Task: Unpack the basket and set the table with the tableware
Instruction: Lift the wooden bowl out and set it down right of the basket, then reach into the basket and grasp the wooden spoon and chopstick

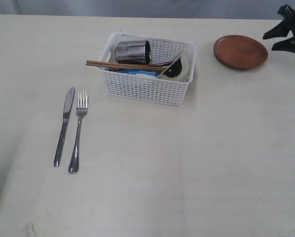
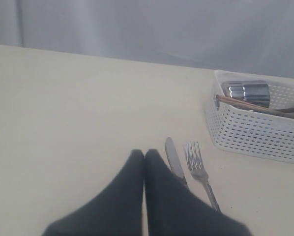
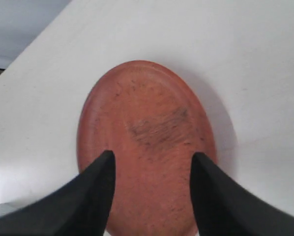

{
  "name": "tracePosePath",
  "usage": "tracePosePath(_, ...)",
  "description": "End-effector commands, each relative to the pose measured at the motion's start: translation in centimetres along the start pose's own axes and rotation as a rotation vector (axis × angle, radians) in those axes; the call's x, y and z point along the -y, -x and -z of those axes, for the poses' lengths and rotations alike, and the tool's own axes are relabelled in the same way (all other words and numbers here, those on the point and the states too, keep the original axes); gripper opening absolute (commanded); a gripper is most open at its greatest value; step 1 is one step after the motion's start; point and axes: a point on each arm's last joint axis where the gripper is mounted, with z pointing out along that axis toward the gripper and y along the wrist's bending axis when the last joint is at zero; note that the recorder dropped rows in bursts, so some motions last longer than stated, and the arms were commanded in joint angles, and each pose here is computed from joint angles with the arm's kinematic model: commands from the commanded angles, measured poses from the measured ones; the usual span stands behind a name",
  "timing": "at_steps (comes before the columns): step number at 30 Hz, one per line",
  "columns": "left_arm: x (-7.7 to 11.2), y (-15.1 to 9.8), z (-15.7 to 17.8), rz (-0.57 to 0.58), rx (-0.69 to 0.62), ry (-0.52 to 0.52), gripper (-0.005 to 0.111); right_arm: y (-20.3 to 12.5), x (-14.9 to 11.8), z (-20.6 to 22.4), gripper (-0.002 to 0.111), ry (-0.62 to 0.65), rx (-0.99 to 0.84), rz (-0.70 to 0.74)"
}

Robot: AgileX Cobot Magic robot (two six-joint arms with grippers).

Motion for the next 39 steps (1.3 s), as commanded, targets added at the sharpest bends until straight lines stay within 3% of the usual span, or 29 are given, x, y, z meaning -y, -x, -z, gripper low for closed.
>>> tracePosePath(1,0.0,0.0,0.0,0.003,0.012,-0.002,0.0,2.0,-4.3,3.8,0.046,0.136,0.029,0.134)
tracePosePath(2,0.0,0.0,0.0,0.003,0.012,-0.002,0.0,2.3,-5.8,4.5,0.046,0.202,0.043,0.18)
tracePosePath(3,0.0,0.0,0.0,0.003,0.012,-0.002,0.0,2.5,-8.9,5.6,0.046,0.346,0.05,0.267)
tracePosePath(4,0.0,0.0,0.0,0.003,0.012,-0.002,0.0,2.5,-10.8,6.2,0.046,0.411,0.068,0.328)
tracePosePath(6,0.0,0.0,0.0,0.003,0.012,-0.002,0.0,1.8,-17.0,6.6,0.046,0.464,0.083,0.509)
tracePosePath(10,0.0,0.0,0.0,0.005,0.012,-0.003,0.0,-3.7,-27.0,2.7,0.046,0.373,-0.084,0.906)
tracePosePath(13,0.0,0.0,0.0,0.005,0.012,-0.003,0.0,-9.2,-31.6,-0.6,0.046,0.172,-0.237,1.235)
tracePosePath(15,0.0,0.0,0.0,0.005,0.012,-0.003,0.0,-12.4,-33.6,-2.2,0.046,0.082,-0.306,1.352)
tracePosePath(19,0.0,0.0,0.0,0.005,0.012,-0.003,0.0,-15.1,-35.3,-3.1,0.05,0.001,-0.345,1.399)
tracePosePath(24,0.0,0.0,0.0,0.005,0.012,-0.003,0.0,-15.4,-35.4,-3.5,0.061,-0.031,-0.35,1.352)
tracePosePath(35,0.0,0.0,0.0,0.004,0.012,-0.002,0.0,-16.8,-31.6,-7.7,0.06,-0.065,-0.515,1.357)
tracePosePath(39,0.0,0.0,0.0,0.004,0.012,-0.002,0.0,-16.9,-31.1,-8.6,0.066,-0.07,-0.536,1.35)
